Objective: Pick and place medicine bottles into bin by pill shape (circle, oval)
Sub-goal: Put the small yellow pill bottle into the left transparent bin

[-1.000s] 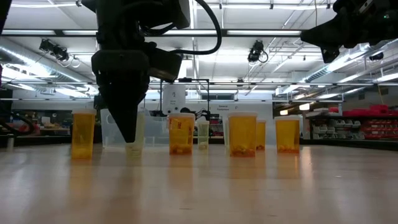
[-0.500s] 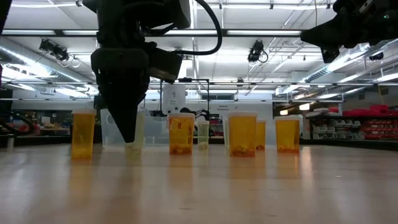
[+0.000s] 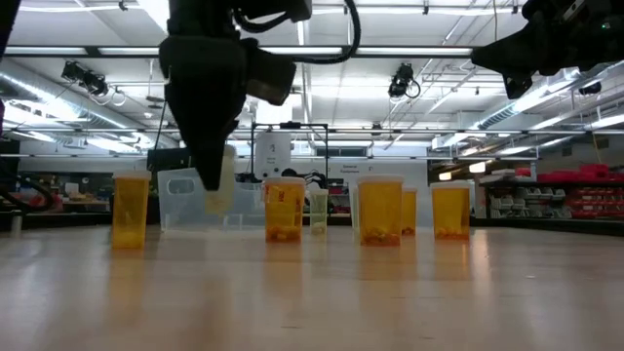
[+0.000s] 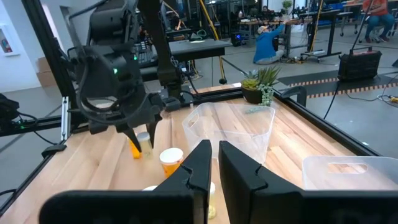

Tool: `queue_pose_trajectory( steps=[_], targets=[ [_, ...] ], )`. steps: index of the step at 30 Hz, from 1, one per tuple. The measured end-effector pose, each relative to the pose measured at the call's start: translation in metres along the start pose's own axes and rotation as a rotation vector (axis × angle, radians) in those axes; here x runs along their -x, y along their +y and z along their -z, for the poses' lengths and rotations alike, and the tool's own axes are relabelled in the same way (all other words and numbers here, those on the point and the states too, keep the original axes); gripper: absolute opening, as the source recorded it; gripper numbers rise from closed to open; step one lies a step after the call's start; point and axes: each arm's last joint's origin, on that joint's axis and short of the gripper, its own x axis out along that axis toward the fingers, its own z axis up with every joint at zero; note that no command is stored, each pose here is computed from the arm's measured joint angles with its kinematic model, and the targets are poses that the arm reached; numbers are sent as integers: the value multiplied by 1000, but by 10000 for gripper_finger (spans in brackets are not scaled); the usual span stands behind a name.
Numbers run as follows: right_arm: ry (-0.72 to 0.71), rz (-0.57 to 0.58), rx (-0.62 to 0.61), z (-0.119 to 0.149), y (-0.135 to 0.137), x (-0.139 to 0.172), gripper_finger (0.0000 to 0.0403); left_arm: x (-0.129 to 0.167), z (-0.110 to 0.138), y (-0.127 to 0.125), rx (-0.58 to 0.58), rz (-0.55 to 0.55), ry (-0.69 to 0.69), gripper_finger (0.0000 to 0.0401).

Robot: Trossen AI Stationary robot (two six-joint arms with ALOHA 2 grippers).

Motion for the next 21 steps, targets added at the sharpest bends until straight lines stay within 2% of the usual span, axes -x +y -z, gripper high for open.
queue_pose_trajectory(
  steps=[21],
  targets=[
    [0, 0, 0, 0, 0, 0, 37, 39, -35, 36, -102, -44, -22, 113]
  ],
)
